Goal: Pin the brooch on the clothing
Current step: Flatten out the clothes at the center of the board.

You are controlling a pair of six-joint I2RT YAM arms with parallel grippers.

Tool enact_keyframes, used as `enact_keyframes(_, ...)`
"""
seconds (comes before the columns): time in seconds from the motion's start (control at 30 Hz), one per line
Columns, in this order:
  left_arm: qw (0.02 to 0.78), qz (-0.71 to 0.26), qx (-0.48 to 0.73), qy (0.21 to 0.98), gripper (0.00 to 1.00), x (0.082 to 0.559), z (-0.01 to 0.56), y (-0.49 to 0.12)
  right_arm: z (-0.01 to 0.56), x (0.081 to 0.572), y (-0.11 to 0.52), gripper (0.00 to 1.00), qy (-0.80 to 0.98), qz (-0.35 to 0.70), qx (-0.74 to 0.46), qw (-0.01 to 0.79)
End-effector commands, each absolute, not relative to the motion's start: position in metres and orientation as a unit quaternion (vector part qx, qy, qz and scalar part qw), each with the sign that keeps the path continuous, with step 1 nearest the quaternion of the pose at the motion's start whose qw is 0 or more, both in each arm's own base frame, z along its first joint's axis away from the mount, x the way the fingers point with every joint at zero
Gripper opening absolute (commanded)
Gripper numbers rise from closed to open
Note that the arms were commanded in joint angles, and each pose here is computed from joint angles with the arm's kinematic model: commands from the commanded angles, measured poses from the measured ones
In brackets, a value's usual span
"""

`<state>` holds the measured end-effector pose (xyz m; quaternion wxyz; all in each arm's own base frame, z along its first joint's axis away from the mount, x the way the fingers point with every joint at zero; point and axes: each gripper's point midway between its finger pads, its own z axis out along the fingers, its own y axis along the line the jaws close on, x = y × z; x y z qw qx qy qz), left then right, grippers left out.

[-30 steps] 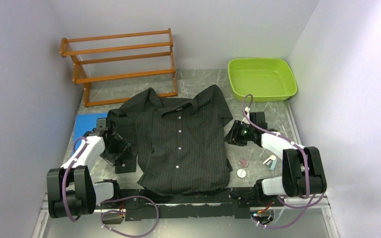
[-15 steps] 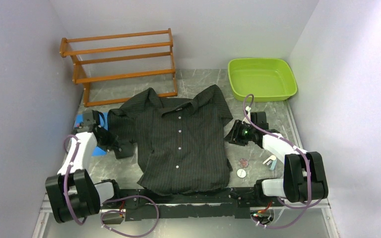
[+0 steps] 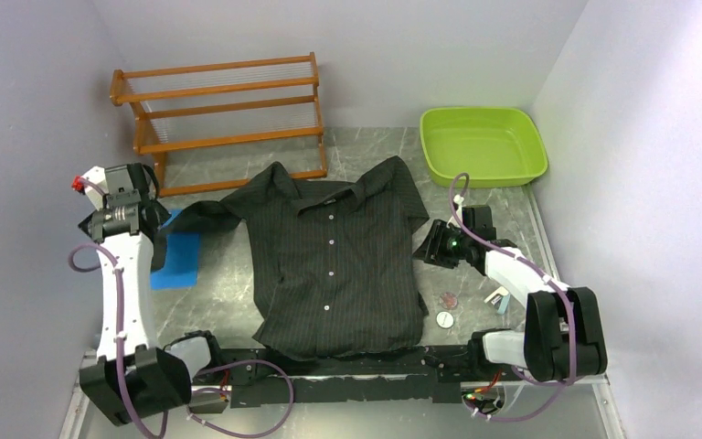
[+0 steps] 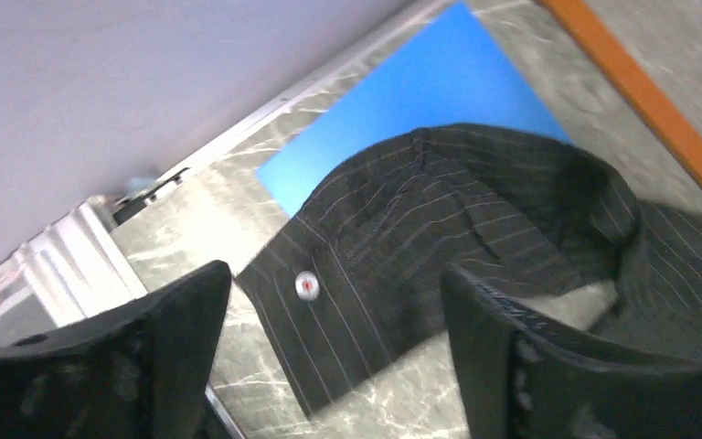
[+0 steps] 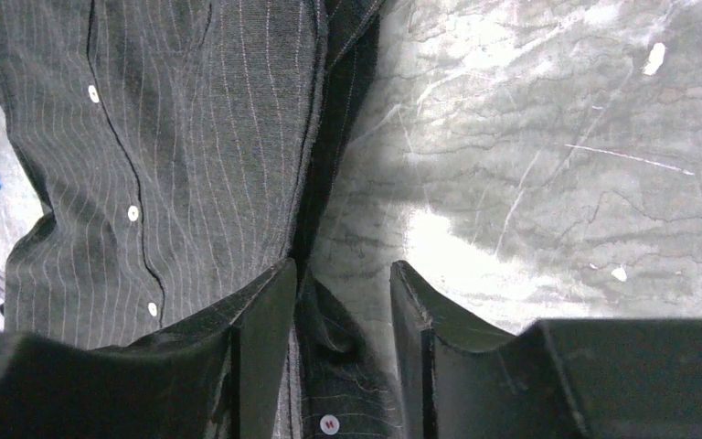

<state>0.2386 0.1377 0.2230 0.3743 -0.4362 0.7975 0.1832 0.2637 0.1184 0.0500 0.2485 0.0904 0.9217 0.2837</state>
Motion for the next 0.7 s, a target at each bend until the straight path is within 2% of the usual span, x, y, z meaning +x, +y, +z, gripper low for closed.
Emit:
enact_keyframes(0.0, 0.340, 0.258, -0.438, 0.791, 0.94, 0.222, 0.226, 0.159, 0.067, 0.272, 0.116, 0.49, 0.919, 0.269, 0.068, 0.280)
enact_keyframes(0.13, 0.341, 0.140, -0.403, 0.838, 0.91, 0.245, 0.216, 0.121, 0.064, 0.268, 0.109, 0.52, 0.925, 0.244, 0.077, 0.281)
enact_keyframes(0.17, 0.344, 0.103, -0.388, 0.849, 0.89, 0.251, 0.213, 0.108, 0.061, 0.266, 0.106, 0.51, 0.927, 0.236, 0.085, 0.277)
enact_keyframes(0.23, 0.352, 0.020, -0.362, 0.863, 0.94, 0.261, 0.206, 0.077, 0.052, 0.261, 0.102, 0.47, 0.935, 0.222, 0.099, 0.260)
enact_keyframes(0.33, 0.361, -0.080, -0.320, 0.872, 0.94, 0.270, 0.200, 0.032, 0.040, 0.252, 0.100, 0.44, 0.941, 0.212, 0.111, 0.240)
enact_keyframes(0.47, 0.355, -0.151, -0.276, 0.880, 0.94, 0.274, 0.193, -0.009, 0.035, 0.244, 0.110, 0.37, 0.941, 0.230, 0.105, 0.226)
enact_keyframes(0.67, 0.324, -0.221, -0.208, 0.896, 0.94, 0.281, 0.177, -0.069, 0.036, 0.235, 0.146, 0.42, 0.940, 0.263, 0.059, 0.211)
